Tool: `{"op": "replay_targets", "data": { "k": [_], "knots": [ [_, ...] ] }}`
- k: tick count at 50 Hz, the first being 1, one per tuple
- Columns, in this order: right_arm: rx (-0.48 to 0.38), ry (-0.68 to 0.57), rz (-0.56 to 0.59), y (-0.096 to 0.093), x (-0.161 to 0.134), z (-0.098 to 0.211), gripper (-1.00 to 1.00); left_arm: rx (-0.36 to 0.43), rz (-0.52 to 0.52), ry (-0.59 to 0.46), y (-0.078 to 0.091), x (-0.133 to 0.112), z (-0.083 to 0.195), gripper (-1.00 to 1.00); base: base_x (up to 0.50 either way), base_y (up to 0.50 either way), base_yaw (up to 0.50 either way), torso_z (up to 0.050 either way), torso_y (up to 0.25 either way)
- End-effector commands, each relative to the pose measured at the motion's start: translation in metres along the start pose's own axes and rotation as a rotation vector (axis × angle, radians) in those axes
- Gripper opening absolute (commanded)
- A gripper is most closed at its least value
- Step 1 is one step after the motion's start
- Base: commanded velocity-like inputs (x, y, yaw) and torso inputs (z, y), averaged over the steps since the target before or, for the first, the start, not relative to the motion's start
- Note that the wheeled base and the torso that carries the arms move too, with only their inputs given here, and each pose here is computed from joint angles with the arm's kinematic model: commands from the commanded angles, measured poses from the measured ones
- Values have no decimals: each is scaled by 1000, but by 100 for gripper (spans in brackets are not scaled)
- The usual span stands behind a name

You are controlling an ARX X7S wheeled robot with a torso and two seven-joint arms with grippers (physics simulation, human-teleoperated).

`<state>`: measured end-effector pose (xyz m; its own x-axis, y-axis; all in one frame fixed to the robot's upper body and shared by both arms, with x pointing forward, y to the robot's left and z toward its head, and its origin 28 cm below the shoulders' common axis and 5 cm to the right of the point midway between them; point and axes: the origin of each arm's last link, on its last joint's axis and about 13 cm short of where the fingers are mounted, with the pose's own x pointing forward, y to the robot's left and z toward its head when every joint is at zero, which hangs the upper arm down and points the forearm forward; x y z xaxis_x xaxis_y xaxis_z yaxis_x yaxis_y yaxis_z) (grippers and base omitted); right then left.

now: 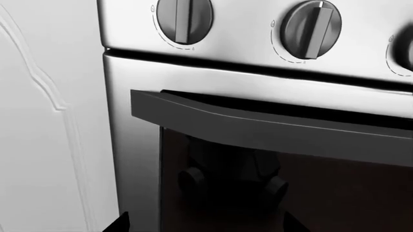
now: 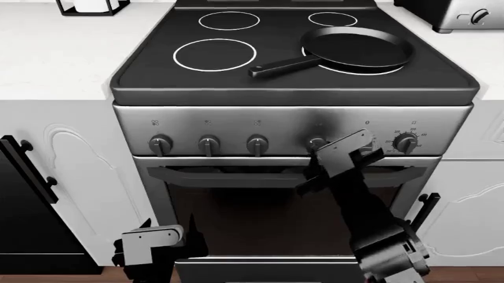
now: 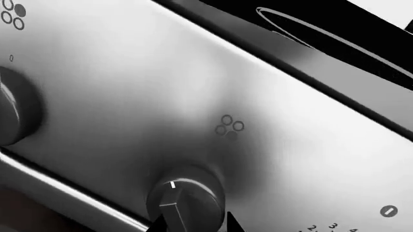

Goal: Turn off the front right burner of the stove.

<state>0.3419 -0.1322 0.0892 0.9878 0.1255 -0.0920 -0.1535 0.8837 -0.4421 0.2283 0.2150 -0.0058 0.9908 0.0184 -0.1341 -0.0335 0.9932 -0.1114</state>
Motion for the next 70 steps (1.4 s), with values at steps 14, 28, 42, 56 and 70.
{"op": "replay_targets", "data": {
  "k": [14, 28, 42, 56, 70],
  "knots": [
    [257, -72, 72, 15, 2, 16, -100, 0, -4, 1, 0, -1, 0, 100, 0, 1, 2, 0, 0],
    [401, -82, 62, 14, 2, 20, -100, 0, -6, 1, 0, -1, 0, 100, -2, 1, 2, 0, 1],
    [523, -102, 48, 13, 4, 22, -100, -3, -2, -1, 0, 0, 1, 100, -1, 1, 2, 0, 3],
    [621, -116, 24, 12, 5, 25, -100, -5, 0, 0, 0, 0, 1, 100, 1, 1, 3, 0, 1],
    [683, -120, 10, 11, 4, 28, -100, -5, -1, 0, 0, 0, 2, 100, 0, 1, 2, 0, 4]
  ]
}}
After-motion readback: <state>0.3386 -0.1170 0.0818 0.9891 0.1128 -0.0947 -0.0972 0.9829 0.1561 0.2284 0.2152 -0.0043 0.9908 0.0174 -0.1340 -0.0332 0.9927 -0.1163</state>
